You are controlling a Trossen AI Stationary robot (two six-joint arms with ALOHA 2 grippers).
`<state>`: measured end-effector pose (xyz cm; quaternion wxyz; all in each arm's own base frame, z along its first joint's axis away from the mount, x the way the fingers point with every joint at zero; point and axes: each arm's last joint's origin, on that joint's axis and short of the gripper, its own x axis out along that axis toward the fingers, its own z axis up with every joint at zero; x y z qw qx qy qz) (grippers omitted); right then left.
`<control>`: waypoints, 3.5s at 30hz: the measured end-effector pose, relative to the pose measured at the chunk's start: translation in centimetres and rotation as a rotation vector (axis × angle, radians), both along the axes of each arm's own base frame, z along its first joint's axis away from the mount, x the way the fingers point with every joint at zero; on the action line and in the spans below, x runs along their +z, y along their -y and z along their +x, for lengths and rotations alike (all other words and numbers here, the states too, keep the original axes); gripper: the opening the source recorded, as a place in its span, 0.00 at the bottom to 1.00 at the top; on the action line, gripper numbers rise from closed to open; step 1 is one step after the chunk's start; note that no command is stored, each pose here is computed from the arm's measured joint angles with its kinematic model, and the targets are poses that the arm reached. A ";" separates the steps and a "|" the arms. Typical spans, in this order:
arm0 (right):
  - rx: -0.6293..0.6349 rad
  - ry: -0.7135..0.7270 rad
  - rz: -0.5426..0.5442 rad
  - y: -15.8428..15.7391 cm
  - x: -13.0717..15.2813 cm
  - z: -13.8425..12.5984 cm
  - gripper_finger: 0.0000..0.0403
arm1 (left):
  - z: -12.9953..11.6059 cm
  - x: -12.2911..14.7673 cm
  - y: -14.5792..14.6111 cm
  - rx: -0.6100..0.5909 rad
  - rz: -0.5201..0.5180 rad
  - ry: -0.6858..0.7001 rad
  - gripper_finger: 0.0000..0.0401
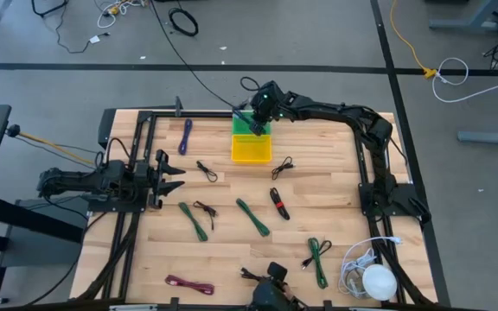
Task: Pick & Place USB Port
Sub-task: Put the black charger cable into the yellow basket
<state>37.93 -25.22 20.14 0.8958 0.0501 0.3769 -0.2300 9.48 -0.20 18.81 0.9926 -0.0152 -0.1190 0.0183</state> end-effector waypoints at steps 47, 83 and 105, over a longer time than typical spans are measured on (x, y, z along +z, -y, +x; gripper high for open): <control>0.213 -0.683 -0.015 -18.6 -5.0 -4.0 0.41 | 0.0 0.0 0.0 -0.010 -0.024 -0.003 0.40; 0.236 -0.572 0.031 -18.7 -4.2 -6.2 0.02 | 0.0 0.0 0.0 -0.009 -0.035 -0.002 0.40; 0.393 0.214 -0.019 -21.4 7.1 -5.2 0.02 | 7.1 6.4 -0.7 0.178 0.014 -0.137 0.35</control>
